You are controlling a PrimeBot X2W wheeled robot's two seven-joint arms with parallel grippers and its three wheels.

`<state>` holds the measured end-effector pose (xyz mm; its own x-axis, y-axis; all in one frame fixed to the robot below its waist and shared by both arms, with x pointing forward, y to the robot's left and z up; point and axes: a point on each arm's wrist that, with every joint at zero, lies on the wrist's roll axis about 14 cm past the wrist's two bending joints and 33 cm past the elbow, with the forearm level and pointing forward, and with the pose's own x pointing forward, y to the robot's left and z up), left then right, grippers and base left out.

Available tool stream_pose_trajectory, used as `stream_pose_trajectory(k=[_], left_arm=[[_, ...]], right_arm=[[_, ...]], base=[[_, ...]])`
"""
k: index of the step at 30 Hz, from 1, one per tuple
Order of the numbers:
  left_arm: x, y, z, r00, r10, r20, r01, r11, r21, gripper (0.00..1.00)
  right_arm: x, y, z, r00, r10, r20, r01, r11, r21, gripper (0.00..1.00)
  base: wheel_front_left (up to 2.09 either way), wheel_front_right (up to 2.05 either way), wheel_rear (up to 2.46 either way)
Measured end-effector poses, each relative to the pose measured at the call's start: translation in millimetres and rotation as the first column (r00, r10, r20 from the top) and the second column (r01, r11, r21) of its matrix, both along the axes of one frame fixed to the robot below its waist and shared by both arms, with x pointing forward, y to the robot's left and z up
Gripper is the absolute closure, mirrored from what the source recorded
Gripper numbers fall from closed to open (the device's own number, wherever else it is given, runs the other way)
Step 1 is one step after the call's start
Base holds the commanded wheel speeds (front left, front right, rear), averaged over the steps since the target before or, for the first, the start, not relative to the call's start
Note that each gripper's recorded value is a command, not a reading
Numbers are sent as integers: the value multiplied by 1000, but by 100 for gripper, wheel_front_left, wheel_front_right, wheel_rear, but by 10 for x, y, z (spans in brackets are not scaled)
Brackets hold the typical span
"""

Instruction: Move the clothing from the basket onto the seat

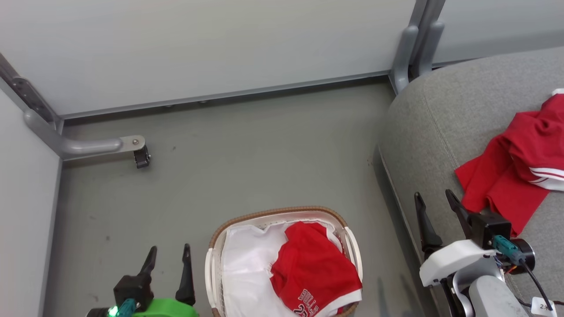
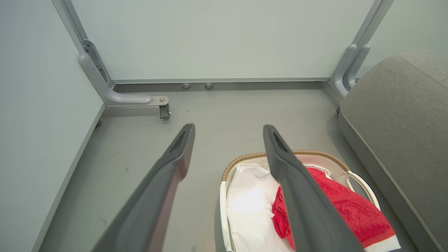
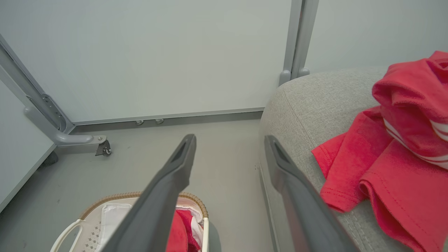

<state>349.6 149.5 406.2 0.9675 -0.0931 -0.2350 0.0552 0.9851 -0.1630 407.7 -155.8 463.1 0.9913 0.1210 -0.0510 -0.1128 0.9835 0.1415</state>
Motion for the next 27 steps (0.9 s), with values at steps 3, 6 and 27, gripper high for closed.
stream_pose_trajectory(k=[3, 6, 27], left_arm=[[83, -141, -38, 999, -38, -12, 37, 999, -24, 0], [176, -294, -101, 996, -81, -30, 79, 996, -44, 0], [670, -1306, -1112, 874, -412, -256, 395, 911, -115, 0]], right_arm=[[58, 21, -5, 1000, 6, 1, -6, 1000, 4, 0], [152, 42, 18, 1000, 12, 12, -12, 1000, 7, 0], [822, -130, 119, 994, -31, 106, 21, 995, 93, 0]], base=[[0, 0, 0], [0, 0, 0], [0, 0, 0]])
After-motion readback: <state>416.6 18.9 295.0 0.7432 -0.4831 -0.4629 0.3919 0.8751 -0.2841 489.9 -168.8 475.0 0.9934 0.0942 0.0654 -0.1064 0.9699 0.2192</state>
